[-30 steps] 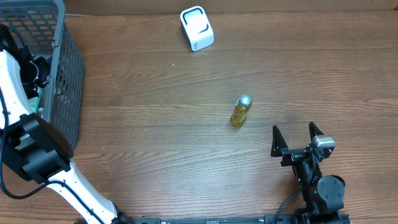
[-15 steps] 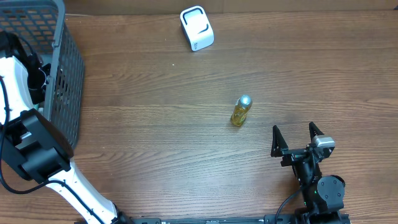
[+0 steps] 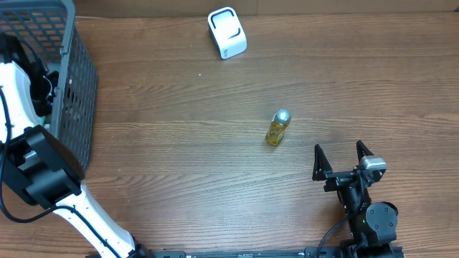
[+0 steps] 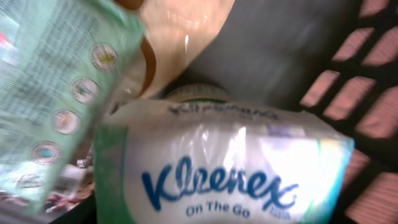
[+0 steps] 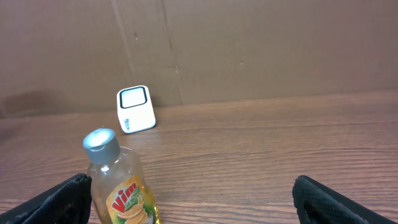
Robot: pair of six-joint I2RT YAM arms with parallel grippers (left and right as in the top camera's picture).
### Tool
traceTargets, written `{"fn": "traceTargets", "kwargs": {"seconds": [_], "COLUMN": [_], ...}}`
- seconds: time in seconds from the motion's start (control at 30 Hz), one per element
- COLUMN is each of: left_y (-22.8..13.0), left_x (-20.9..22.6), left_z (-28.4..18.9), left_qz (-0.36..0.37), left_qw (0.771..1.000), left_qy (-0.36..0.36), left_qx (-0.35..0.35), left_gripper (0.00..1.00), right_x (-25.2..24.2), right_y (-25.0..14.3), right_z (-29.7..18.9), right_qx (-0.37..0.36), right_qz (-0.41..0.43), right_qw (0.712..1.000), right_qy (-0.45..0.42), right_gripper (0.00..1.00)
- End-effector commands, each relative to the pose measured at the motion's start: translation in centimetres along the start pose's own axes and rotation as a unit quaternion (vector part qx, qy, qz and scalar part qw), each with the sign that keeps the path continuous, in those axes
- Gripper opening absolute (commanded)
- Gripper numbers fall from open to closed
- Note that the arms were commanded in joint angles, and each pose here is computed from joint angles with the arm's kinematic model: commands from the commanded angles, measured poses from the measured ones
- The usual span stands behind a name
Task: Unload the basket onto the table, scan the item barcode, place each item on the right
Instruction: 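Lower the left gripper into the basket and grasp the Kleenex tissue pack, then lift the Kleenex pack and carry it toward the white scanner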
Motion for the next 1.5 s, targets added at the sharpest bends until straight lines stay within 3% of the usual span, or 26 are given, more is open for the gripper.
{"fn": "traceTargets", "kwargs": {"seconds": [0.0,0.2,0.43,0.6,0.97,1.07,1.2,1.47], "left_y": [3.1,4.4,2.2,0.0,-6.7,-8.8,-12.8,-20.5], "left_x": [-1.6,-2.6,-3.7,-5.8,-14.3,-17.1,-22.6,-28.4], "left_z": [-5.9,-15.0,-23.2,-26.3,-31.6,-32.1,-29.8,-20.9], "left_qz": [0.006,0.009,-0.019,-0.009,0.100,0.137,0.210,0.291], "left_qw": [0.996,0.984,0.967,0.957,0.932,0.925,0.926,0.943], "left_qy": [-0.024,-0.042,-0.072,-0.095,-0.175,-0.197,-0.212,-0.142], "left_qx": [-0.081,-0.175,-0.246,-0.273,-0.302,-0.295,-0.233,-0.071], "left_gripper": [0.38,0.41,0.37,0.36,0.37,0.36,0.35,0.37], "right_x": [0.0,0.0,0.0,0.0,0.0,0.0,0.0,0.0], "right_y": [-0.2,-0.2,-0.2,-0.2,-0.2,-0.2,-0.2,-0.2], "right_z": [0.0,0.0,0.0,0.0,0.0,0.0,0.0,0.0], "right_qx": [-0.001,-0.001,-0.001,-0.001,-0.001,-0.001,-0.001,-0.001], "right_qz": [-0.002,-0.002,-0.002,-0.002,-0.002,-0.002,-0.002,-0.002], "right_qw": [1.000,1.000,1.000,1.000,1.000,1.000,1.000,1.000], "right_qy": [0.001,0.001,0.001,0.001,0.001,0.001,0.001,0.001], "right_gripper": [1.00,1.00,1.00,1.00,1.00,1.00,1.00,1.00]}}
Point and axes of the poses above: each gripper's point midway between its finger pads, its own z axis out along the fingers, its own x axis along the line the jaws close on, y = z × x, the point moved 3 cm from there along -z, back along the fingers, and after that the axes turned 4 degrees about -z, right-handed, at the moved point
